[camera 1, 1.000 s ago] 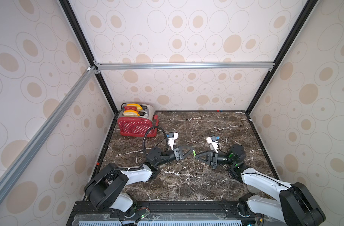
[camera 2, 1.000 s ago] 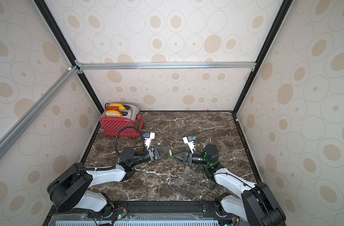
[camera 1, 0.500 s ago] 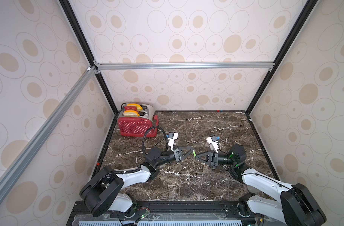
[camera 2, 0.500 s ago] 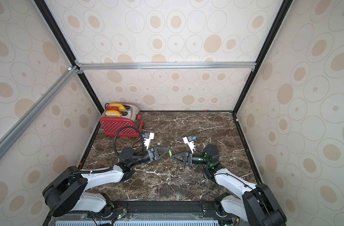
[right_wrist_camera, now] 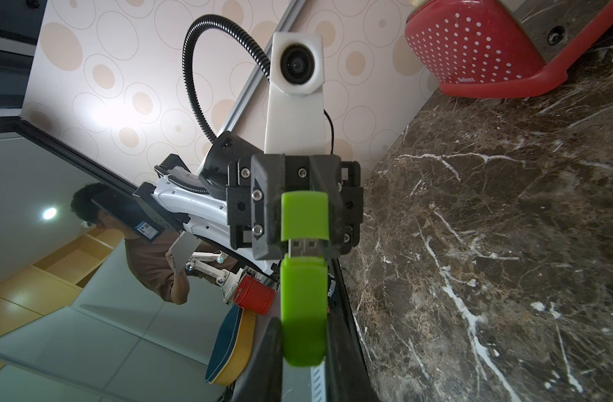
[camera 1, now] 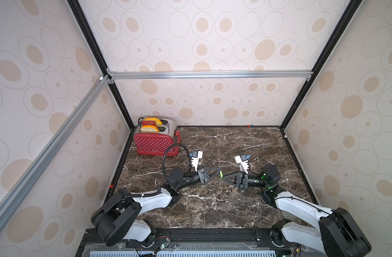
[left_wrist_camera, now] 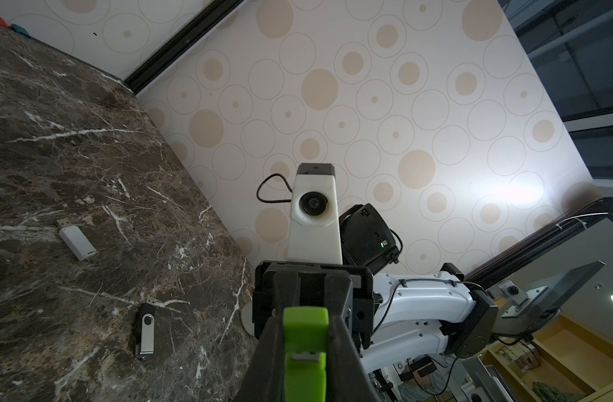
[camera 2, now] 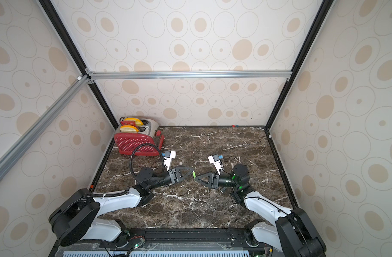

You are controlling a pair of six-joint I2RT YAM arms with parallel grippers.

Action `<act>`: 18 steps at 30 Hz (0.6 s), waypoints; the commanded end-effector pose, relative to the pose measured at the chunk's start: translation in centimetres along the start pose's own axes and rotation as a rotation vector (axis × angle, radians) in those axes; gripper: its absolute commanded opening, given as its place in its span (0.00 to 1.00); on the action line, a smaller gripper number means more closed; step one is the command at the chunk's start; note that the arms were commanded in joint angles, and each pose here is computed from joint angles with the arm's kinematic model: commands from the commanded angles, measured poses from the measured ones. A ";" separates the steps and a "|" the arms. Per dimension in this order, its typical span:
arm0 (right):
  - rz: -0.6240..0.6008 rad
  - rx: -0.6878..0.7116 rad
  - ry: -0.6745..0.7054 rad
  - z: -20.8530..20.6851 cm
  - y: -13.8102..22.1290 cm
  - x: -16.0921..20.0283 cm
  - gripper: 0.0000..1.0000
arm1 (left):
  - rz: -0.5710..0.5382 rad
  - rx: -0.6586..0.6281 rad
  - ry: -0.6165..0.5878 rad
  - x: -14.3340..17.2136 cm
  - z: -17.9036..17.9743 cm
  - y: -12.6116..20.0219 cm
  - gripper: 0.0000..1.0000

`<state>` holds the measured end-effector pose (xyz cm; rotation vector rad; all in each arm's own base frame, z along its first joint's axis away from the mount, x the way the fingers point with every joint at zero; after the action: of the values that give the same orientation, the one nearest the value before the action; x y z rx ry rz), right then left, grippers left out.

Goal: Close the usb drive cover
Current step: Close the cover of the USB drive.

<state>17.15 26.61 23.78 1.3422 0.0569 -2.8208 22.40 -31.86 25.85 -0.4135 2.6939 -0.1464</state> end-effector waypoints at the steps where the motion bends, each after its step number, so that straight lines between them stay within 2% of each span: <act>1: -0.071 -0.002 0.120 1.0 -0.1 -2.3 0.00 | 0.094 0.001 0.021 2.6 0.3 0.2 0.00; 18: -0.078 -0.004 0.124 1.1 0.0 -2.7 0.00 | 0.108 0.034 0.040 3.5 0.0 -0.2 0.00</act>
<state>16.94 26.64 23.89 1.3606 0.0653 -2.8049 21.73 -31.95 25.78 -0.4112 2.6970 -0.1825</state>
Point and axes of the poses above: each gripper's point midway between its finger pads, its own y axis back along the fingers, its own z axis along the line the jaws close on, x = y × z, the point moved 1 cm from there along y, back along the fingers, and after that the axes turned 12 degrees about y, right-handed, at the moved point
